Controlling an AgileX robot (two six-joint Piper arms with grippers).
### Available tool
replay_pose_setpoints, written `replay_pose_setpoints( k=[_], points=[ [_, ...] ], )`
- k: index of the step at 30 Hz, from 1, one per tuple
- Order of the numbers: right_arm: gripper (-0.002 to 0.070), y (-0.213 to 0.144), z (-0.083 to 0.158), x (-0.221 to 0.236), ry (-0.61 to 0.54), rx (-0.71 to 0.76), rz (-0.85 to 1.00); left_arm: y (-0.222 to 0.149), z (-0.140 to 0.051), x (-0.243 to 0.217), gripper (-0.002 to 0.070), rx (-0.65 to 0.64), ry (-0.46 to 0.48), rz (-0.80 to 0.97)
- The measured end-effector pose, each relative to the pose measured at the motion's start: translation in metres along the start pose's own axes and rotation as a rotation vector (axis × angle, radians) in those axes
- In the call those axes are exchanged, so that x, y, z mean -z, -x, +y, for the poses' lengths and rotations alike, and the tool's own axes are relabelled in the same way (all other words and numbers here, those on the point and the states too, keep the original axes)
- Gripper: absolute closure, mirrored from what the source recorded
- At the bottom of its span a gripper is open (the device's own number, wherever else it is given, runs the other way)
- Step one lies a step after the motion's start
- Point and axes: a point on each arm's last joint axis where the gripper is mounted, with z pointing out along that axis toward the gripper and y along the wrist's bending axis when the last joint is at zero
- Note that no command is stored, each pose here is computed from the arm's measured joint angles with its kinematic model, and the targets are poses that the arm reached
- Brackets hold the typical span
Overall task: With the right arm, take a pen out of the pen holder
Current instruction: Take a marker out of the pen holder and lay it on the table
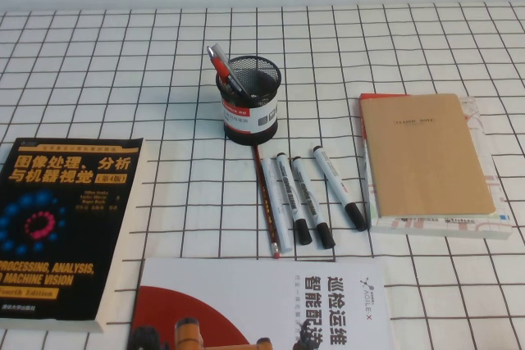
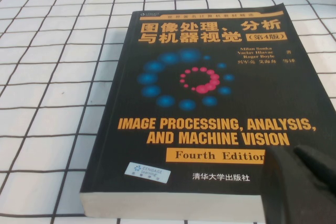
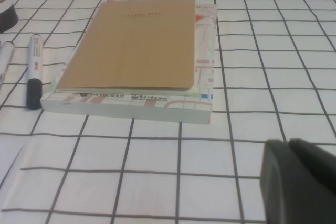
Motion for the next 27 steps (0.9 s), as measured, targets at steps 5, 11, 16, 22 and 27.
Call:
replay_pose_setpoints(
  k=[5, 11, 16, 22, 27],
  points=[
    [0.0692, 0.003, 0.002, 0.0, 0.023, -0.06, -0.037, 0.0, 0.0, 0.0, 0.068, 0.0, 0.0, 0.0],
    [0.0692, 0.017, 0.005, 0.002, 0.077, -0.241, -0.185, 0.0, 0.0, 0.0, 0.0679, 0.0, 0.0, 0.0],
    [0.0692, 0.027, 0.004, 0.004, 0.111, -0.44, -0.284, 0.0, 0.0, 0.0, 0.068, 0.0, 0.0, 0.0],
    [0.0692, 0.03, 0.003, 0.005, 0.127, -0.555, -0.312, 0.0, 0.0, 0.0, 0.0679, 0.0, 0.0, 0.0],
    [0.0692, 0.026, 0.009, 0.004, 0.165, -0.596, -0.196, 0.0, 0.0, 0.0, 0.068, 0.0, 0.0, 0.0]
  ],
)
